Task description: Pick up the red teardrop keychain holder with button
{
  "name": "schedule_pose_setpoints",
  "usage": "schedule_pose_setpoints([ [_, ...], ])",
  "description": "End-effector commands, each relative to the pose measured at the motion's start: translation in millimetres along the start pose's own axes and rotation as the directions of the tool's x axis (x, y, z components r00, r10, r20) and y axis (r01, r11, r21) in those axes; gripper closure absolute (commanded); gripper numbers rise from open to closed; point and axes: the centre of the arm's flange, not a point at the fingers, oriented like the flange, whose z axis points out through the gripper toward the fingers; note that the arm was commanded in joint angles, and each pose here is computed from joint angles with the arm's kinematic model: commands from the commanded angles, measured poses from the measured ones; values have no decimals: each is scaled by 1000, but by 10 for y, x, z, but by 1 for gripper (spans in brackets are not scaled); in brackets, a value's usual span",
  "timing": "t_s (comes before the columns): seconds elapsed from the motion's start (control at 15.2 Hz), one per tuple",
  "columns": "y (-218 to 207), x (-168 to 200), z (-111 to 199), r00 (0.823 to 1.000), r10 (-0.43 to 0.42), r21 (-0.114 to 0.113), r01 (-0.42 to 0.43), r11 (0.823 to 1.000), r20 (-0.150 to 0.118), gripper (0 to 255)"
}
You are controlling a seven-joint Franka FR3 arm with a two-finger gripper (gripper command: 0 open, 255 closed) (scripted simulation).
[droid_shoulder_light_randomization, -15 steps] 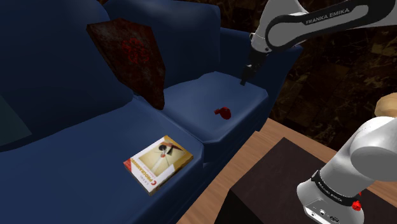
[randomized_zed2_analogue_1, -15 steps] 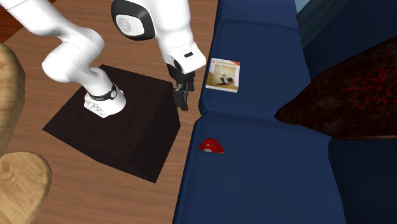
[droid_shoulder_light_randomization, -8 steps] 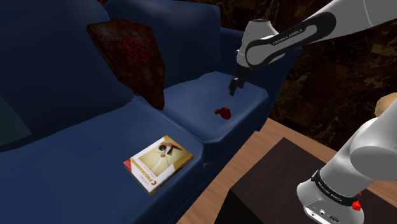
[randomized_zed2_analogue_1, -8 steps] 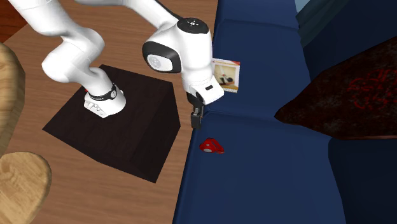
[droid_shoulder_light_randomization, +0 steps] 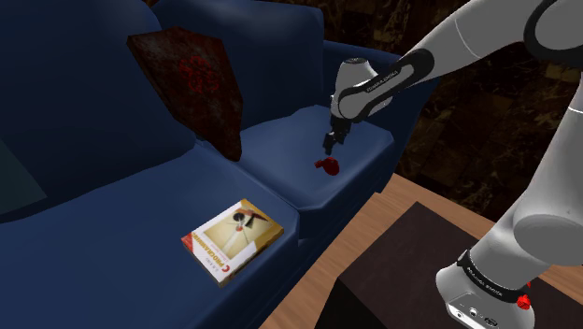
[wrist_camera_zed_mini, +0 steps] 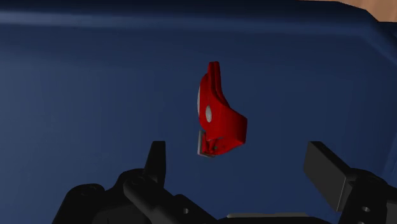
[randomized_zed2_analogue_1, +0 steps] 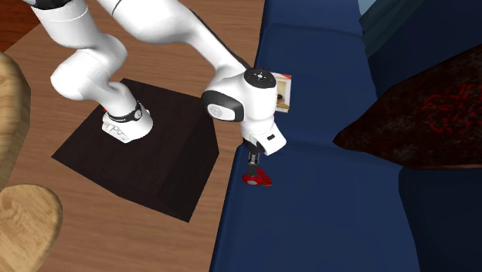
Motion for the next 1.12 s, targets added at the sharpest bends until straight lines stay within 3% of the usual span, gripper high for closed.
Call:
schedule_pose_setpoints([
  [0.0, 23, 124, 279, 1000, -5, 0, 5, 1000, 12, 0],
  [0.66, -27, 111, 676, 1000, -5, 0, 5, 1000, 12, 0],
  [0.73, -25, 113, 676, 1000, -5, 0, 5, 1000, 12, 255],
  [1.06, -24, 113, 674, 1000, -5, 0, 5, 1000, 12, 255],
])
